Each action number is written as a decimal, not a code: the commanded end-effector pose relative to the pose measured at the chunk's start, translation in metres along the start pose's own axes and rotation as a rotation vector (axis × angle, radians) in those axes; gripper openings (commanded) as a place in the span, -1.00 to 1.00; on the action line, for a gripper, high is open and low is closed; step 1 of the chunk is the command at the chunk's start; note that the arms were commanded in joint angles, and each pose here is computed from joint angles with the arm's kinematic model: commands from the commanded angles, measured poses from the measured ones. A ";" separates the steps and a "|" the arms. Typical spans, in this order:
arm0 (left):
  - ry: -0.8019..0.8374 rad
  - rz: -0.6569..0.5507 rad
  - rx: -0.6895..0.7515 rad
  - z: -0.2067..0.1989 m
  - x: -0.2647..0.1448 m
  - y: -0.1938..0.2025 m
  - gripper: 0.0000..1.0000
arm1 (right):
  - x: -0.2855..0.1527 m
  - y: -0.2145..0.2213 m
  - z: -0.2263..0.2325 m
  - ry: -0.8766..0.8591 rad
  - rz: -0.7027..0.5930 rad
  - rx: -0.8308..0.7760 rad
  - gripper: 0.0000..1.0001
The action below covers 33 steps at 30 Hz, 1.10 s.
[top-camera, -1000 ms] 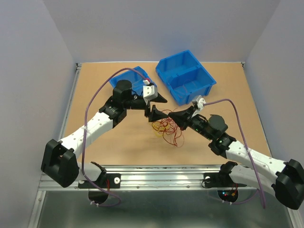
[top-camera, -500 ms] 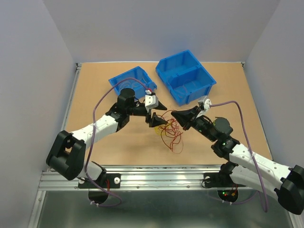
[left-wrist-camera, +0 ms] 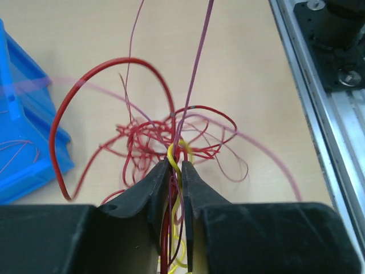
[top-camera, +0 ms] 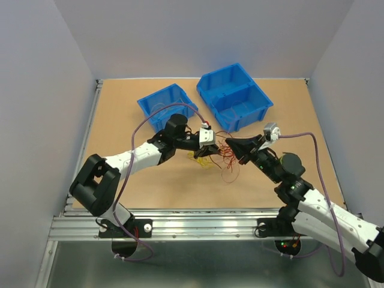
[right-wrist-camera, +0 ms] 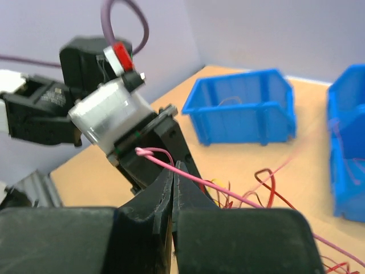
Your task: Untangle the cables
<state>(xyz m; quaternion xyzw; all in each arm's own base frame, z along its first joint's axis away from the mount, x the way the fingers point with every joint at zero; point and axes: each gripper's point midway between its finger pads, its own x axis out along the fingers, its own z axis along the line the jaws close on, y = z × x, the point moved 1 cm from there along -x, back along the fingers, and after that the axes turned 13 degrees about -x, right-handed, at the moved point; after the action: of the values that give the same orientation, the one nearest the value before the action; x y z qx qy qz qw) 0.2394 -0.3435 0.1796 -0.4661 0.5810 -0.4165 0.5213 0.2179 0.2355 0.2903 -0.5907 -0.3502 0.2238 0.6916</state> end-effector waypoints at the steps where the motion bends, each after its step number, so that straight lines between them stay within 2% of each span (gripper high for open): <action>1: -0.073 0.084 0.027 0.025 0.007 0.013 -0.52 | -0.017 -0.062 -0.014 0.109 -0.171 -0.031 -0.99; 4: -0.080 0.131 0.004 0.034 0.013 0.022 -0.54 | -0.036 -0.098 -0.025 0.198 -0.254 -0.042 -0.99; 7: -0.106 0.190 -0.036 0.047 0.021 0.042 -0.64 | -0.049 -0.130 -0.034 0.266 -0.302 -0.037 -0.99; 8: -0.109 0.203 -0.044 0.049 0.021 0.046 -0.72 | -0.054 -0.153 -0.034 0.279 -0.340 -0.035 -0.99; 11: -0.137 0.234 -0.061 0.059 0.025 0.054 -0.91 | -0.054 -0.171 -0.038 0.313 -0.338 -0.040 -0.99; 12: -0.142 0.248 -0.071 0.060 0.025 0.057 -0.95 | -0.057 -0.189 -0.038 0.318 -0.368 -0.038 -0.99; 16: -0.191 0.262 -0.073 0.069 0.023 0.057 -0.95 | -0.064 -0.225 -0.041 0.356 -0.416 -0.024 -0.99; 18: -0.213 0.257 -0.071 0.070 0.019 0.053 -0.88 | -0.068 -0.238 -0.043 0.379 -0.433 -0.010 -0.99; 21: -0.269 0.249 -0.074 0.076 0.013 0.046 -0.87 | -0.076 -0.258 -0.042 0.382 -0.462 0.016 -0.99; 23: -0.250 0.224 -0.077 0.073 0.009 0.039 -0.85 | -0.077 -0.266 -0.040 0.375 -0.464 0.028 -0.99; 26: -0.204 0.153 -0.078 0.063 -0.001 0.020 -0.68 | -0.070 -0.268 -0.037 0.358 -0.441 0.048 -0.99; 28: -0.243 0.094 -0.059 0.063 -0.014 0.004 -0.77 | -0.066 -0.266 -0.037 0.355 -0.424 0.056 -0.99; 29: -0.286 0.073 -0.051 0.069 -0.020 0.000 -0.98 | -0.066 -0.267 -0.038 0.364 -0.428 0.066 -0.99; 31: -0.411 0.055 -0.063 0.086 -0.034 -0.008 -1.00 | -0.069 -0.271 -0.040 0.374 -0.438 0.072 -0.99; 33: -0.454 0.007 -0.115 0.094 -0.050 -0.018 -1.00 | -0.074 -0.278 -0.042 0.392 -0.458 0.084 -0.99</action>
<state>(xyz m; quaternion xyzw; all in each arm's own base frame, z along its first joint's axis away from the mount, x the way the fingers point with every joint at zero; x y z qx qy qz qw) 0.3105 -0.3137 0.1476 -0.5112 0.5481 -0.2565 0.6102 0.1849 0.1161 0.5147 -0.5302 -0.3169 -0.0141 0.7863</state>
